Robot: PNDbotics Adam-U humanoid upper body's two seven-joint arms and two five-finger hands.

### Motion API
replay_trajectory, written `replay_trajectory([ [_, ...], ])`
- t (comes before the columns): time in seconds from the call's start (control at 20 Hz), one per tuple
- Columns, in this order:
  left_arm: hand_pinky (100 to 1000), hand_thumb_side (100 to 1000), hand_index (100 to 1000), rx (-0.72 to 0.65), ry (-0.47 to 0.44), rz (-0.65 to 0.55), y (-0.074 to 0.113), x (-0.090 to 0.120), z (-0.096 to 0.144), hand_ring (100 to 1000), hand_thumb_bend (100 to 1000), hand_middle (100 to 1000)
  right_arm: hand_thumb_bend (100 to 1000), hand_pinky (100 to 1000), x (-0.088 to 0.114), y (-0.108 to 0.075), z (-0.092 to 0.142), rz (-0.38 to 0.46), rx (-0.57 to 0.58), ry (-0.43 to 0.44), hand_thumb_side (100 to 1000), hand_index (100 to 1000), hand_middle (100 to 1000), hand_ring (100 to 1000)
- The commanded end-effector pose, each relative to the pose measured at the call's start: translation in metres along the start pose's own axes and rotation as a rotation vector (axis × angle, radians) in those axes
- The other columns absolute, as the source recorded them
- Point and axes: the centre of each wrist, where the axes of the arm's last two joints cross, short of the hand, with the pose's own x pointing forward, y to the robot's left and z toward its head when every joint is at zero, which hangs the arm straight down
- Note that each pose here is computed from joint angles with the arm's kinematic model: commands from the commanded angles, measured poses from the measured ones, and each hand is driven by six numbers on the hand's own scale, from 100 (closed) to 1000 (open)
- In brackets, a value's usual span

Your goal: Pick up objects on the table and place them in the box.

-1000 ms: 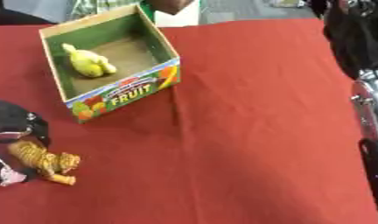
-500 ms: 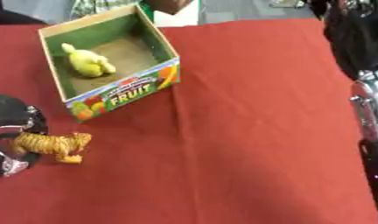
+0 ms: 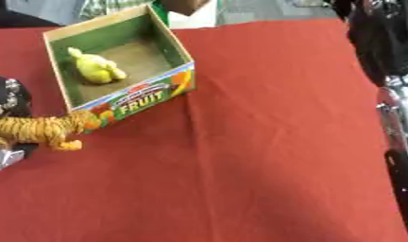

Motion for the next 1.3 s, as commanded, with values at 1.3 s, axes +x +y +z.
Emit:
replay_trajectory([
  [1.3, 118, 343, 208, 0.432, 0.054, 0.045, 0.098, -0.008, 0.009, 297, 100, 149, 100, 946, 0.023, 0.011, -0.022, -0.012, 0.116, -0.096, 1000, 858, 696, 808],
])
